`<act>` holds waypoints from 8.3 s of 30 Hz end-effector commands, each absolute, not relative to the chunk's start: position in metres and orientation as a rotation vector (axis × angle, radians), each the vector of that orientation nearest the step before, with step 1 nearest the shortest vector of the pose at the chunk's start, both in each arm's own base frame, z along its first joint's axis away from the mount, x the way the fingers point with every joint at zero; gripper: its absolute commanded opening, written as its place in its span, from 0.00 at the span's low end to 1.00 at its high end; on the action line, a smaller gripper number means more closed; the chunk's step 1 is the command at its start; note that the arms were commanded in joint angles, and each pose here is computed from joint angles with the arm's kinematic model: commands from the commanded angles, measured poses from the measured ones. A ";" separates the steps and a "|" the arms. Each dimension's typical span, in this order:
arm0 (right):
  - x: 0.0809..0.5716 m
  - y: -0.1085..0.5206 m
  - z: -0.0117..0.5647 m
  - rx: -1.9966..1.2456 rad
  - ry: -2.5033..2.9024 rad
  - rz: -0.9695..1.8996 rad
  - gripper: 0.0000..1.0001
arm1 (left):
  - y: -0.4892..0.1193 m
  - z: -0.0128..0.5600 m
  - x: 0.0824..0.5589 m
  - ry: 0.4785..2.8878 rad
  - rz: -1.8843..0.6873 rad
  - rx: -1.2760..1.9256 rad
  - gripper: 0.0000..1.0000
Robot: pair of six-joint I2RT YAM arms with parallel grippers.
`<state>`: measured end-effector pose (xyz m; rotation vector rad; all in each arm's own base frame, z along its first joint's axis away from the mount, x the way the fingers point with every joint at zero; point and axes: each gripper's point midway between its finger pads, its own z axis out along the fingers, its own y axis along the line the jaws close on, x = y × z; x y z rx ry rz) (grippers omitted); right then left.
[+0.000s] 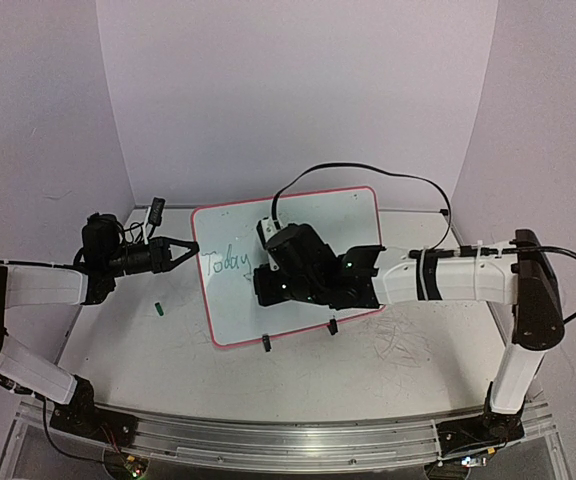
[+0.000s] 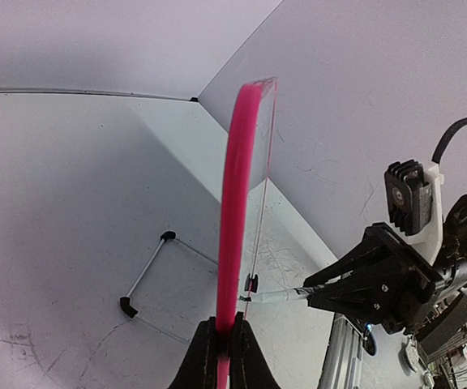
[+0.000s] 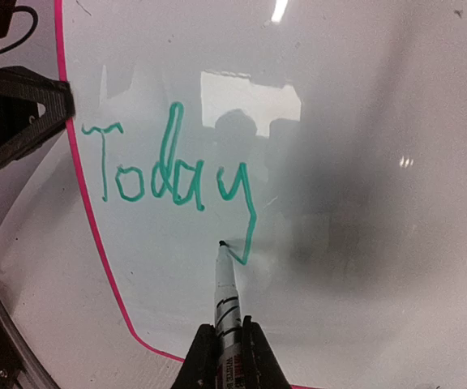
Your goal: Write a sentence on the whiteboard
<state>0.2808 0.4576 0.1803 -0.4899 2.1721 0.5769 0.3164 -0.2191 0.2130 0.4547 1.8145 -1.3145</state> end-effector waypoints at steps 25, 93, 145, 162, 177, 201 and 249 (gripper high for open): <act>0.269 0.412 0.279 -0.521 1.876 0.726 0.00 | -0.217 0.235 0.324 1.795 -1.265 0.427 0.43; 0.316 0.458 0.235 -0.499 1.975 0.519 0.00 | -0.218 0.236 0.354 1.835 -1.230 0.508 0.02; 0.319 0.441 0.227 -0.404 2.000 0.505 0.00 | -0.221 0.238 0.349 1.827 -1.245 0.530 0.00; 0.304 0.447 0.206 -0.447 2.061 0.538 0.00 | -0.222 0.240 0.348 1.821 -1.246 0.538 0.00; 0.300 0.433 0.196 -0.412 2.094 0.514 0.00 | -0.223 0.240 0.348 1.821 -1.248 0.539 0.00; 0.294 0.438 0.190 -0.430 2.111 0.510 0.00 | -0.224 0.242 0.346 1.816 -1.250 0.548 0.00; 0.334 0.410 0.228 -0.331 1.994 0.484 0.00 | -0.225 0.241 0.345 1.815 -1.250 0.557 0.00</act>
